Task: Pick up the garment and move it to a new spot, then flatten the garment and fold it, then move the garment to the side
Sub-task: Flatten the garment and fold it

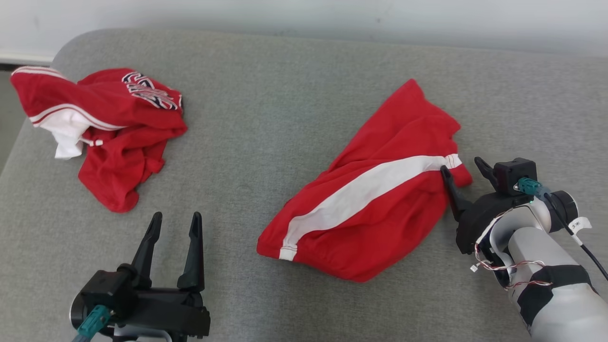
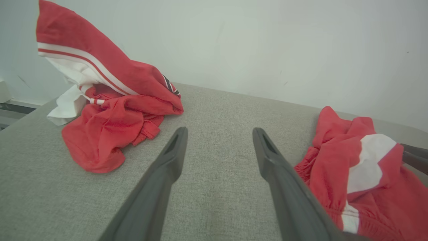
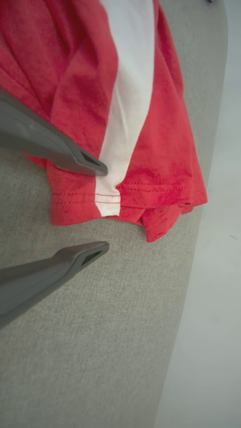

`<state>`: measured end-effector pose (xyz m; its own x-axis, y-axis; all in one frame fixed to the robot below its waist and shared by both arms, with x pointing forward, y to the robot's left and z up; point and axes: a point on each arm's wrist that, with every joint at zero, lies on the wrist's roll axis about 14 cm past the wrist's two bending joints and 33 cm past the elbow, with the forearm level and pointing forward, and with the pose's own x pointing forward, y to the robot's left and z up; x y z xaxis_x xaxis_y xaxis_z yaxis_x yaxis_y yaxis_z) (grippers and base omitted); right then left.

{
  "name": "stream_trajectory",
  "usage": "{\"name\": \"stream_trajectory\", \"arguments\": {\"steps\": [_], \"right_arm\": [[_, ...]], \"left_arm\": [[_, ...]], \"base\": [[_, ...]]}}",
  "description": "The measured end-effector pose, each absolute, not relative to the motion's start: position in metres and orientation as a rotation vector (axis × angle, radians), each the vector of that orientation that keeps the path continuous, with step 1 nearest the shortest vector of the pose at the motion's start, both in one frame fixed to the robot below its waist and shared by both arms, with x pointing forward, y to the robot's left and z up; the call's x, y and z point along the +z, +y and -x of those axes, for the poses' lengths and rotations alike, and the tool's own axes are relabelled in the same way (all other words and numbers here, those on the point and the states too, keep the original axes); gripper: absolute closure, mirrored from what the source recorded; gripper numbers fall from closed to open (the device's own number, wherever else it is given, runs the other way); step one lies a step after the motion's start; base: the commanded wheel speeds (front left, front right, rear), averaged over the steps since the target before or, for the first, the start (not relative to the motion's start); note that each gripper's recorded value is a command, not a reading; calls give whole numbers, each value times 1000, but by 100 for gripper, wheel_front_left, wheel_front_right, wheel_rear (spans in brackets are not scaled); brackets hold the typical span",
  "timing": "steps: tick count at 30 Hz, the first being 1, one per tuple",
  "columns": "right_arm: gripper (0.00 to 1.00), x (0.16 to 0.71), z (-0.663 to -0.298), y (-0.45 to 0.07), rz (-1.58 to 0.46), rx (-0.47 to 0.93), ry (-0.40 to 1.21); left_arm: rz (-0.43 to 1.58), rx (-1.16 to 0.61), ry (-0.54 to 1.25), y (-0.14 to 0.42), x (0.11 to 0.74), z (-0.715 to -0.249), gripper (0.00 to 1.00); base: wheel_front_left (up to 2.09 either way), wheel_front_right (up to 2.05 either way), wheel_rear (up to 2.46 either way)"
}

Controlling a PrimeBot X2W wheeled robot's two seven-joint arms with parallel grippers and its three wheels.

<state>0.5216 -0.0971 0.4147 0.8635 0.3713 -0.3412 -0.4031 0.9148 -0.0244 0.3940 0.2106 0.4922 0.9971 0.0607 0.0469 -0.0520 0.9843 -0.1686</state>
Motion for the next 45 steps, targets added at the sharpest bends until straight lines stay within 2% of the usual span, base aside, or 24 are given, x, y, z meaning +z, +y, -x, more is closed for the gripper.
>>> {"name": "stream_trajectory", "arguments": {"steps": [3, 4, 5, 15, 19, 27, 37, 38, 39, 45], "right_arm": [[0, 402, -522, -90, 89, 420, 372], [56, 398, -522, -88, 84, 423, 385], [100, 395, -522, -86, 81, 427, 393], [100, 416, -522, -88, 67, 434, 293], [100, 452, -517, -100, 34, 415, 168], [100, 464, -456, -147, -34, 297, 88], [100, 444, -388, -199, -112, 92, 122], [54, 441, -384, -202, -111, 81, 134], [0, 439, -381, -204, -116, 71, 137], [0, 472, -385, -204, -118, 52, 27]], "left_arm": [[168, 67, -38, 213, 488, -393, 0], [170, 72, -33, 214, 486, -392, 0], [170, 75, -28, 215, 484, -392, 0], [174, 82, -23, 216, 483, -390, 0], [179, 63, -23, 209, 483, -389, 0], [192, -1, -27, 188, 485, -391, 0], [203, -53, -35, 170, 488, -395, 0], [203, -55, -36, 169, 488, -395, 0], [204, -57, -35, 168, 488, -395, 0], [206, -67, -34, 165, 488, -393, 0]], "base": [[0, 0, 0], [0, 0, 0], [0, 0, 0], [0, 0, 0], [0, 0, 0], [0, 0, 0], [0, 0, 0], [0, 0, 0], [0, 0, 0], [0, 0, 0]]}}
